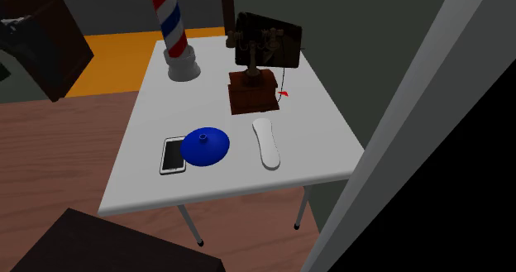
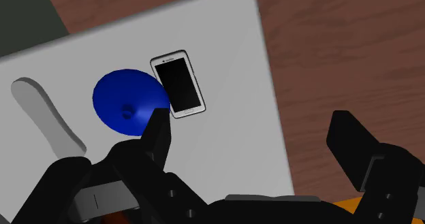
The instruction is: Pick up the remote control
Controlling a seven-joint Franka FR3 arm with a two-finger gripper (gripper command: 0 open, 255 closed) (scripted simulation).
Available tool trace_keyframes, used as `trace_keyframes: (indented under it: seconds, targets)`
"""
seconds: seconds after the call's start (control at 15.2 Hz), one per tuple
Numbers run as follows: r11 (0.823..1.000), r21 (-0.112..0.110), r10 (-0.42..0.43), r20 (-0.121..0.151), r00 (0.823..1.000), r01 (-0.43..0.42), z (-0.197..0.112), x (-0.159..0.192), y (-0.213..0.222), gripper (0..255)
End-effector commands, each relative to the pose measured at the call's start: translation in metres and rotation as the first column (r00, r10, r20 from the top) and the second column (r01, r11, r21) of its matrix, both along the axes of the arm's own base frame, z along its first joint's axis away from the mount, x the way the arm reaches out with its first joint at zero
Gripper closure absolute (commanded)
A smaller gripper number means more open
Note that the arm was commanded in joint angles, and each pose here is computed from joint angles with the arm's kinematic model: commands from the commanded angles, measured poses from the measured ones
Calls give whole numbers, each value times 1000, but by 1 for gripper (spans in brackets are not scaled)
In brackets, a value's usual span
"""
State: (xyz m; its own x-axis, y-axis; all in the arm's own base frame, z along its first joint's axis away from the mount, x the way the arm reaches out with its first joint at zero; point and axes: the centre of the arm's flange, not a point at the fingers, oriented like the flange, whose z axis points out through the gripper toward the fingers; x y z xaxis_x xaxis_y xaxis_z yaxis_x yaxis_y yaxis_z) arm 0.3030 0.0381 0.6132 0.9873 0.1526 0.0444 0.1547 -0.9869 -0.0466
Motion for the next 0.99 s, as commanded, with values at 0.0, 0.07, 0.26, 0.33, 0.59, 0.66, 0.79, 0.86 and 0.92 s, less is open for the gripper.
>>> trace_keyframes:
  seconds: [0.0, 0.07, 0.26, 0.33, 0.59, 0.66, 0.79, 0.86, 0.92]
  targets:
    - [1000, 0, 0, 0, 1000, 0, 0, 0, 0, 0]
    - [1000, -1, 6, -1, 1000, -6, -8, 6, -8, 0]
    - [1000, -3, 25, -2, 1000, -25, -32, 26, -34, 0]
    - [1000, -4, 31, -3, 1000, -31, -39, 32, -42, 0]
    - [998, -8, 56, -6, 998, -56, -71, 59, -75, 0]
    - [998, -8, 62, -6, 998, -62, -79, 65, -83, 0]
    - [997, -10, 75, -8, 997, -75, -95, 79, -99, 0]
    - [997, -11, 81, -8, 997, -81, -102, 86, -108, 0]
    - [996, -12, 87, -9, 996, -87, -110, 93, -116, 0]
